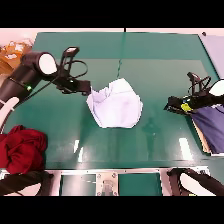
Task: Fold the shirts.
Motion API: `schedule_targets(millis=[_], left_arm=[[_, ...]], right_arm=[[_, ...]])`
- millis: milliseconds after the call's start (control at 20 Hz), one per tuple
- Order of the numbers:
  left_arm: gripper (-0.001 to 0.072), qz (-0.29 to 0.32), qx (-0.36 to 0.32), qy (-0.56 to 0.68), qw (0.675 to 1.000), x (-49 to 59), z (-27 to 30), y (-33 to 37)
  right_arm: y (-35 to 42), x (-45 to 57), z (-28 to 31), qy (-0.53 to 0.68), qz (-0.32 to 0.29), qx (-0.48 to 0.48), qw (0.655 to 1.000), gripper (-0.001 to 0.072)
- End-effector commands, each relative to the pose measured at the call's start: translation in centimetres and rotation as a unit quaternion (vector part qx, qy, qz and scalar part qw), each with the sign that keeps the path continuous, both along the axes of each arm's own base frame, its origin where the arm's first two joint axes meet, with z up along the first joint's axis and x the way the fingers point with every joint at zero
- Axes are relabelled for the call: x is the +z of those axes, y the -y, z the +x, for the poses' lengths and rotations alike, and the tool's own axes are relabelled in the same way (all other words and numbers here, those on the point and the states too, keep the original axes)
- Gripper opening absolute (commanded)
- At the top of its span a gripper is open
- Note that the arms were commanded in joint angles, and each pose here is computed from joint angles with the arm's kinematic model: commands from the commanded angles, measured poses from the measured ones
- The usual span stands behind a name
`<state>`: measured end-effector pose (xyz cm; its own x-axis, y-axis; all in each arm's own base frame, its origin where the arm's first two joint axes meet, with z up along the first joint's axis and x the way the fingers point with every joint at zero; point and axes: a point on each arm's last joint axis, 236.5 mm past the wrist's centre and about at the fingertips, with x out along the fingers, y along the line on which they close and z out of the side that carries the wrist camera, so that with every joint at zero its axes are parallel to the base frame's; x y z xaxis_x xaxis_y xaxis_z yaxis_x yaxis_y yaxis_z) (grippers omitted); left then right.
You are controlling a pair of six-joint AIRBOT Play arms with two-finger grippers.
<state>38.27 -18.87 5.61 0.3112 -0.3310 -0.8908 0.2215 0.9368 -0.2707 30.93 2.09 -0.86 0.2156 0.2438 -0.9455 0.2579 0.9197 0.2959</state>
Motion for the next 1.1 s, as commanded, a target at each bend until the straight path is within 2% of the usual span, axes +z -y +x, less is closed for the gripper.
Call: schedule_targets(millis=[0,150,400,600,650,700,750,800,850,1050], left_arm=[[0.072,-0.041,0.086,0.003,0.995,-3.6,2.4,-3.0],[0.072,-0.072,0.105,-0.022,0.992,-8.0,3.7,-2.9],[0.072,-0.195,0.106,-0.039,0.974,-11.8,6.3,2.8],[0.0714,-0.201,0.101,-0.06,0.973,-14.1,5.9,3.9],[0.0678,-0.199,0.102,-0.061,0.973,-14.4,5.8,3.8],[0.0381,-0.199,0.101,-0.059,0.973,-14.3,5.9,3.8],[0.0037,-0.196,0.092,-0.056,0.975,-14.3,5.9,3.9],[0.0016,-0.196,0.089,-0.055,0.975,-14.2,5.9,3.9],[0.0016,-0.196,0.083,-0.058,0.975,-14.0,5.8,3.9],[0.0015,-0.151,0.069,-0.038,0.985,-9.7,6.3,-0.1]], right_arm=[[-0.5,-4.4,0.1,-0.024,0.041,-0.022,0.999,0.0345],[-5.0,-7.4,1.2,-0.029,0.11,0.011,0.993,0.0345],[-10.7,-10.5,4.2,-0.011,0.156,0.039,0.987,0.0347],[-12.2,-11.2,7.3,-0.007,0.165,0.054,0.985,0.0345],[-12.2,-11.1,7.9,-0.003,0.165,0.055,0.985,0.031],[-12.2,-10.8,8.4,0.003,0.163,0.057,0.985,0.0188],[-12.1,-10.5,8.7,0.009,0.162,0.062,0.985,0.0107],[-12.1,-10.1,8.8,0.012,0.164,0.074,0.984,0.0036],[-12.0,-9.6,8.7,0.01,0.168,0.081,0.982,0.0015],[-9.8,-6.1,8.9,-0.002,0.202,0.091,0.975,0.0013]])
